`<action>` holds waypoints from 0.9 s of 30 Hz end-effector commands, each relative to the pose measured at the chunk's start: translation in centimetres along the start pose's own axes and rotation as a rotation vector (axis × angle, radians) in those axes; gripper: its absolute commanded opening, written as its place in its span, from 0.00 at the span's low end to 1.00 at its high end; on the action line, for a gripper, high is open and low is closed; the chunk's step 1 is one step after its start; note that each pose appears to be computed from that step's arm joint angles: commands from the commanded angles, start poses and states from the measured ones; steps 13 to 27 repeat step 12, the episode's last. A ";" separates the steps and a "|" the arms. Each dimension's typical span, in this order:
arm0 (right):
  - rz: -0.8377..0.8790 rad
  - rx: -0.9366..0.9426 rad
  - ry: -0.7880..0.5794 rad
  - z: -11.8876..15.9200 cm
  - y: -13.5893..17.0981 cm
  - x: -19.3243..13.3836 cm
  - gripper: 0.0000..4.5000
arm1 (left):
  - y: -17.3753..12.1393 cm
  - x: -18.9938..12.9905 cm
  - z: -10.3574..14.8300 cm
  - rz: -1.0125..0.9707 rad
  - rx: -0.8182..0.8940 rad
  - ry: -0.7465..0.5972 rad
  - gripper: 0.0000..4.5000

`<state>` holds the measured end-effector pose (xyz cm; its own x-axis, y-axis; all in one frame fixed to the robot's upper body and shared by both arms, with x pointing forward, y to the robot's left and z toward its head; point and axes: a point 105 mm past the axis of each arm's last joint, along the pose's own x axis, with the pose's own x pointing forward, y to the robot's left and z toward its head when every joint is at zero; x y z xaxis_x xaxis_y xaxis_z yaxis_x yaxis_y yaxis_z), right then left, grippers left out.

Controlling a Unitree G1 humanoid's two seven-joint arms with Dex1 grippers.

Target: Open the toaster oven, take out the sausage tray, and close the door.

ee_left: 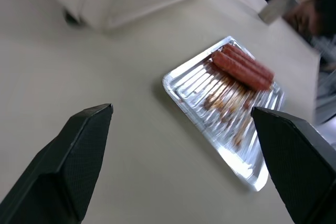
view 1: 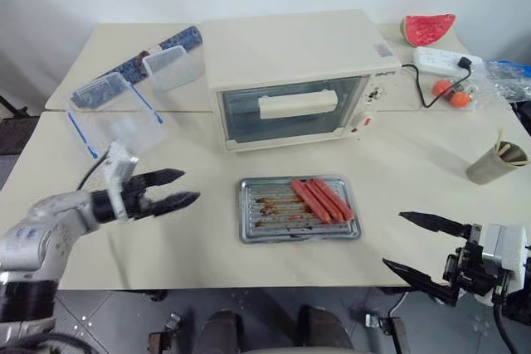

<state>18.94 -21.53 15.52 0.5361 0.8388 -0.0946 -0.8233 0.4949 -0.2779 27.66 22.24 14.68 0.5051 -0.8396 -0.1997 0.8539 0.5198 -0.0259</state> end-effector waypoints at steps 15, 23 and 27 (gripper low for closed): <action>0.128 -0.135 0.038 -2.0 -1.7 -0.6 1.00 | 0.2 -5.5 -2.9 0.107 0.351 0.052 1.00; 0.128 -0.135 0.038 -2.0 -1.7 -0.6 1.00 | 0.2 -5.5 -2.9 0.107 0.351 0.052 1.00; 0.128 -0.135 0.038 -2.0 -1.7 -0.6 1.00 | 0.2 -5.5 -2.9 0.107 0.351 0.052 1.00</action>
